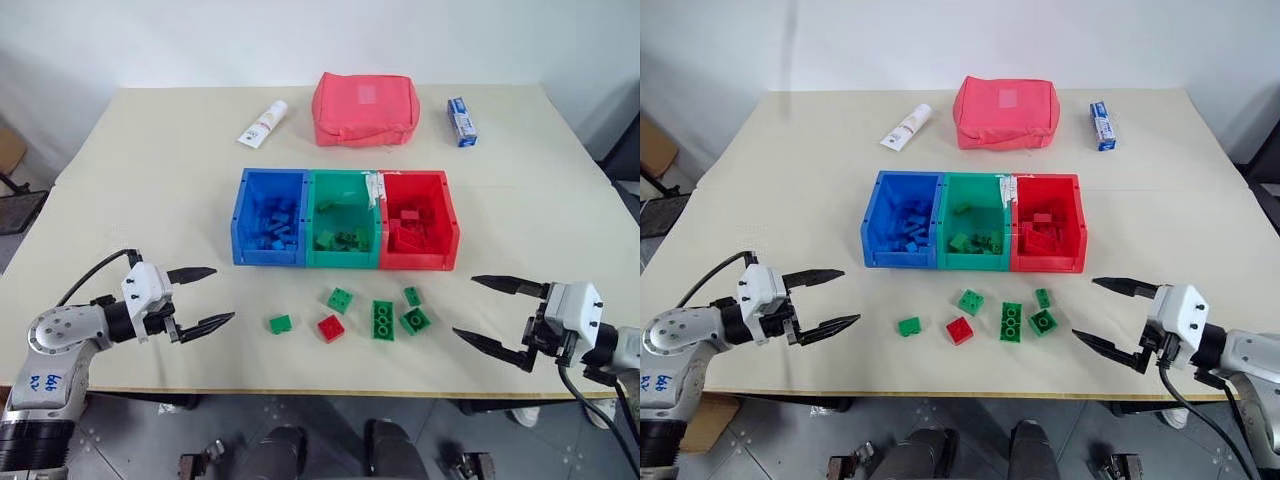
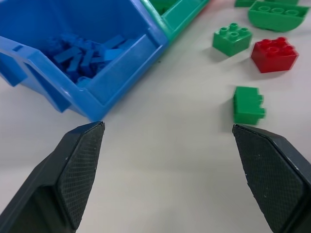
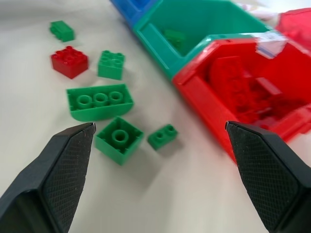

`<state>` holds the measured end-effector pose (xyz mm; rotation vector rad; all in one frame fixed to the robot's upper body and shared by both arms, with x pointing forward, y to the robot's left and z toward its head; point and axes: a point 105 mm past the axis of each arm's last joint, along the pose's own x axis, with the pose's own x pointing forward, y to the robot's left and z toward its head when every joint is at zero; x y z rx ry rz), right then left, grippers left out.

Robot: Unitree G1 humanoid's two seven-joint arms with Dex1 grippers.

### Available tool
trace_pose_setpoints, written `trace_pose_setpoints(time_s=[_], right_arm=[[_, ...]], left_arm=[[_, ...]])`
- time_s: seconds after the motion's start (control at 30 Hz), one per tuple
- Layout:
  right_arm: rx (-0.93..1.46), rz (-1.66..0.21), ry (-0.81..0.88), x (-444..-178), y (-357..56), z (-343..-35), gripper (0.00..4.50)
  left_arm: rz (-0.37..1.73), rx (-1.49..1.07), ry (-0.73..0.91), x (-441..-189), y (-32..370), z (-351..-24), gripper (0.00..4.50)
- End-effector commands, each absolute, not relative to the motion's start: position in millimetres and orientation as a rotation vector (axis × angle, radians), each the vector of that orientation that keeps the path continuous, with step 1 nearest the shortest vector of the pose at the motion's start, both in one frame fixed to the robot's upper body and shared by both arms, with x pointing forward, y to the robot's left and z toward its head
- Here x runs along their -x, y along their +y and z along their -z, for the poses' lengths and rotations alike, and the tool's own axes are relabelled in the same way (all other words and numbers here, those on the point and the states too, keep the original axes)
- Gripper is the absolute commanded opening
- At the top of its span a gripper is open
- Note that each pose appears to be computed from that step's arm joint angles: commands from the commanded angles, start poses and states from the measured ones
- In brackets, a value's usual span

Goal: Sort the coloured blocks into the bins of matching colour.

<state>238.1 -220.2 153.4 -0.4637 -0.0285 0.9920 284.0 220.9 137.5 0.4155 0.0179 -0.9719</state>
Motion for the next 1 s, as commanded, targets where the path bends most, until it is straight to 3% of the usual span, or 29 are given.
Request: trace_pose_setpoints(time_s=[0.03,0.27,0.4,0.7,0.87,1.0], right_arm=[[0.468,-0.969,-0.036,-238,-225,-161,4.5],[0.53,-0.848,0.093,-224,-274,-150,4.5],[0.506,-0.847,0.159,-218,-277,-141,4.5],[0.417,-0.973,0.228,-247,-208,-127,4.5],[0.381,-0.939,0.264,-273,-179,-103,4.5],[0.379,-0.96,0.273,-274,-169,-93,3.62]], left_arm=[[1.006,-0.415,-0.01,-284,213,-140,4.47],[1.174,-0.411,-0.097,-274,161,-142,4.47],[1.261,-0.424,-0.178,-266,129,-146,4.47],[1.282,-0.446,-0.205,-267,126,-155,4.47],[1.286,-0.429,-0.201,-265,129,-160,4.47],[1.332,-0.407,-0.174,-256,128,-157,4.5]])
